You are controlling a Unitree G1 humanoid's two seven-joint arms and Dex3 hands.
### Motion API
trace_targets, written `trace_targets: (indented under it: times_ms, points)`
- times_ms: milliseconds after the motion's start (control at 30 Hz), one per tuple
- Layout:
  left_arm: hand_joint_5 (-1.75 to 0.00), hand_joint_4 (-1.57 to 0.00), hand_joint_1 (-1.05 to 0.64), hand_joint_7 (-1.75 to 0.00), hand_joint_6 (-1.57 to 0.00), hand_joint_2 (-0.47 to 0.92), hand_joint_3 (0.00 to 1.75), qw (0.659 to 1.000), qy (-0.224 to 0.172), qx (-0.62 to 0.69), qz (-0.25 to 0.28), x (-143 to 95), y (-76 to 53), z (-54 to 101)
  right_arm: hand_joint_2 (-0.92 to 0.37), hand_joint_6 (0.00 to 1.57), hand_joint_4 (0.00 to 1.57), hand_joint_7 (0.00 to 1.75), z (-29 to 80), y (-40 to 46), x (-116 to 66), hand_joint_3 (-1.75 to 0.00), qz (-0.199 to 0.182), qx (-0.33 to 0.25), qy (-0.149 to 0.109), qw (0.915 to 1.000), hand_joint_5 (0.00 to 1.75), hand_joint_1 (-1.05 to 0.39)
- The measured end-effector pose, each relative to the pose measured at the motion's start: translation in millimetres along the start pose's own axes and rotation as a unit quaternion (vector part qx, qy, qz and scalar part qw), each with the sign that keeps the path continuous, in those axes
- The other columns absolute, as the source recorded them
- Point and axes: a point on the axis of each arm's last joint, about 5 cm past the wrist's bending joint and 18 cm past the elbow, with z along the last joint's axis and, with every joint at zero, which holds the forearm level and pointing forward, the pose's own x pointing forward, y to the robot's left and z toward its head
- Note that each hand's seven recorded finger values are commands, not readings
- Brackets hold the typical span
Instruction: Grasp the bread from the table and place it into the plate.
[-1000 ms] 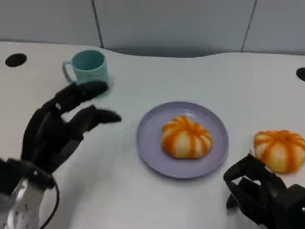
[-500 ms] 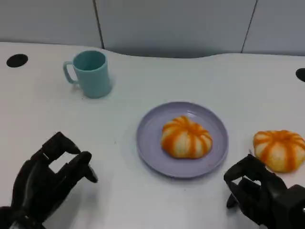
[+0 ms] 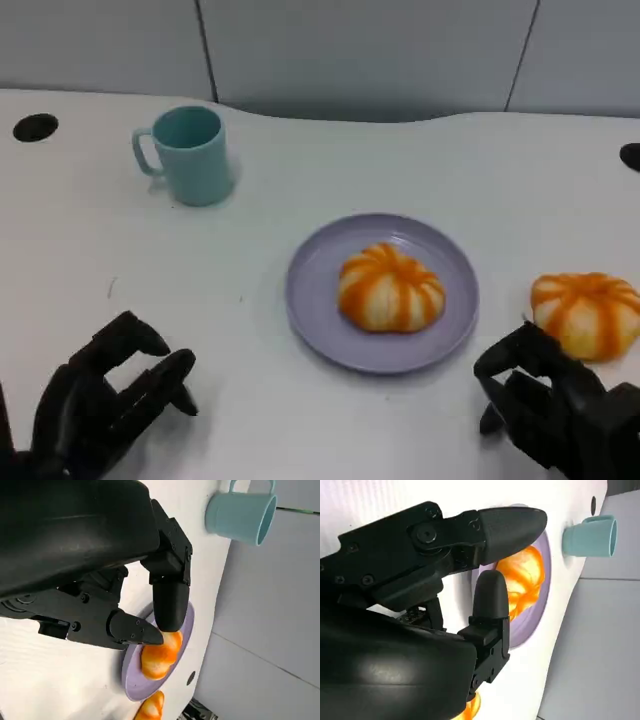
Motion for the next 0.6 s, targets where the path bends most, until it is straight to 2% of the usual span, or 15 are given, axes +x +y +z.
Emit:
trace_targets:
  times_ms: [200, 400, 600]
  points:
    - [-1.75, -0.81, -0.19, -1.75, -0.6, 0.87, 0.04, 1.0, -0.001, -0.002, -0.01, 2, -0.4, 0.2, -0.92, 0.38, 0.61, 1.75, 1.5, -2.2, 3.5, -0.29, -0.005, -0.009, -0.003, 0.9999, 1.75, -0.26]
    - [-1.75, -0.82, -0.16, -1.75, -0.6, 0.88, 0.04, 1.0, 0.005, -0.018, -0.012, 1, -2.9, -2.0, -0.92, 0.36, 0.57, 1.75, 1.0, -6.9, 1.9, -0.3, -0.013, -0.012, -0.024, 0.9996, 1.75, -0.27]
    - [-1.75, -0.82, -0.17, -1.75, -0.6, 0.88, 0.04, 0.999, 0.014, -0.047, -0.011, 0, -2.3, -1.9, -0.92, 0.37, 0.57, 1.75, -1.8, -10.8, -2.0, -0.3, -0.019, -0.016, -0.018, 0.9995, 1.75, -0.27]
